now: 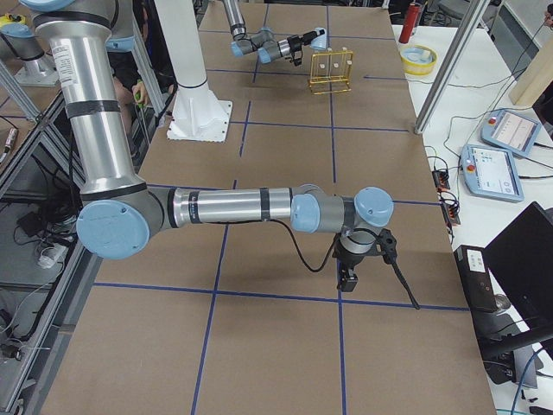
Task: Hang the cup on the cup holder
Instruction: 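Carry the cup with the left gripper onto a peg of the gold rack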
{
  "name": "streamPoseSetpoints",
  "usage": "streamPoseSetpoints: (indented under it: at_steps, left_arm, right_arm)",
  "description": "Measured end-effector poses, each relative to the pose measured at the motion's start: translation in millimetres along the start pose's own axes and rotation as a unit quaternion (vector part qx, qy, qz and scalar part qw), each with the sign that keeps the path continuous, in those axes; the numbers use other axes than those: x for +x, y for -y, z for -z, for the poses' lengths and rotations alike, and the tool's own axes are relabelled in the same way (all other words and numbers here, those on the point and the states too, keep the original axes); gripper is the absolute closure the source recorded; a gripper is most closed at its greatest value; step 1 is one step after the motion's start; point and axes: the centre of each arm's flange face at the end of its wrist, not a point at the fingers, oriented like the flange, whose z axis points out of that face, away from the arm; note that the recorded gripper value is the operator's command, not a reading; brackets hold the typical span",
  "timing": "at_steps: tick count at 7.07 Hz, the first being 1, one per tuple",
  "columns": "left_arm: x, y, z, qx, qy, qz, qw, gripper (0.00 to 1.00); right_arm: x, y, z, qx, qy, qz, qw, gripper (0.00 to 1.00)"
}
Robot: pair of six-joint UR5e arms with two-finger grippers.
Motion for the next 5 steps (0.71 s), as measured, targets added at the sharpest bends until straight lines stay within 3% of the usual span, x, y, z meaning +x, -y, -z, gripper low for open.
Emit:
streamPoseSetpoints:
  at_steps: [5]
  left_arm:
    - [-1.8,16.2,1.4,0.004,-0.003,0.001,1.0000,1.00]
  right_arm:
    - [0.2,0.0,-0.5,0.000,0.000,0.000,1.0000,0.00]
